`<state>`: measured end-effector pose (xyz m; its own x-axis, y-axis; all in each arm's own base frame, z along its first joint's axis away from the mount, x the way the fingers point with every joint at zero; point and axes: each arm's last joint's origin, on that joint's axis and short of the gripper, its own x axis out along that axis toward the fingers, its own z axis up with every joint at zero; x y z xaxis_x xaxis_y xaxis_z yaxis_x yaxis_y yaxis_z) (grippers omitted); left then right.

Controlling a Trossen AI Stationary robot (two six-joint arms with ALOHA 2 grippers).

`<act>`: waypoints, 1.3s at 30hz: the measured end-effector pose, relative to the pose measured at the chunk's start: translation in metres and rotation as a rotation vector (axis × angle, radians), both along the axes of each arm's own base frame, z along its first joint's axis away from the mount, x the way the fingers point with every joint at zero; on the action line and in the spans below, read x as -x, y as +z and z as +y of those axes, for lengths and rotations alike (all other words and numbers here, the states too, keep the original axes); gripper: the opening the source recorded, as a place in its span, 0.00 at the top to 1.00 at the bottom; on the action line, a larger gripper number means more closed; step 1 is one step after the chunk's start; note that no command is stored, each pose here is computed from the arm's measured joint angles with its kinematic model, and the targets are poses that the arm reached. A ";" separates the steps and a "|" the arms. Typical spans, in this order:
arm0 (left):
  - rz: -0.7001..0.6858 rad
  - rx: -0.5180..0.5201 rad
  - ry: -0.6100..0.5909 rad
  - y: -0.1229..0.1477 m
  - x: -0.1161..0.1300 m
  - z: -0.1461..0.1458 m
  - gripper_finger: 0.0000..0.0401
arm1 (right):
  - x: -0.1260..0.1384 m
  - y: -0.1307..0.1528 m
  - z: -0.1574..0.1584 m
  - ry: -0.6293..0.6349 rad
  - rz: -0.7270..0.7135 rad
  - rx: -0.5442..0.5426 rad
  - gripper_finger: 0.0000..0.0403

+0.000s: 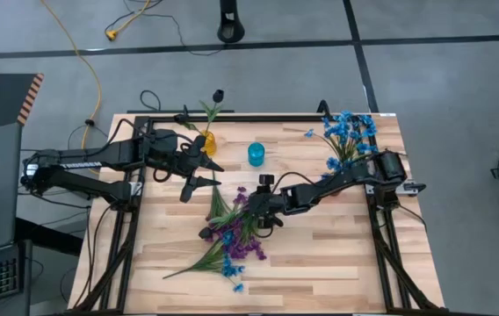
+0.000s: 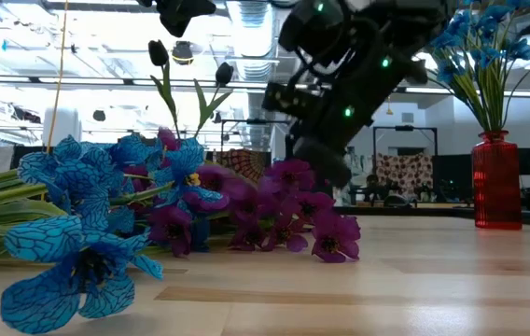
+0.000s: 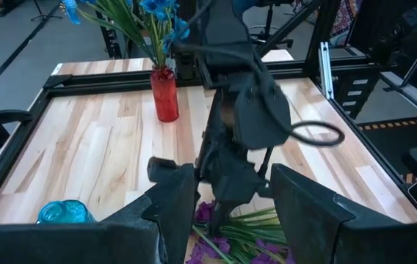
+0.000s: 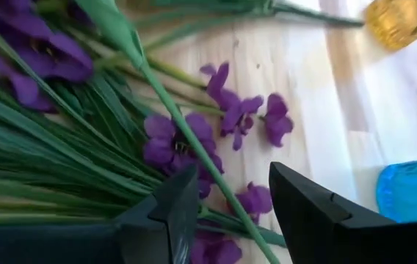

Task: Sort flowers into vase by color
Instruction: Put the black tulip into the yellow vase

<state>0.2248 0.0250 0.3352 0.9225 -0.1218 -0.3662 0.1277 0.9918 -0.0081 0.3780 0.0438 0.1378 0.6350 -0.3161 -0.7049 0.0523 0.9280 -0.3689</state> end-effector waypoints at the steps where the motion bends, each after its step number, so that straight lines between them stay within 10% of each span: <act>1: 0.000 0.000 0.000 0.000 0.000 0.000 0.58 | 0.000 -0.004 0.000 -0.001 0.009 0.001 0.52; 39: 0.000 -0.014 -0.005 0.000 0.000 0.000 0.58 | 0.001 -0.005 0.001 0.035 0.040 -0.004 0.88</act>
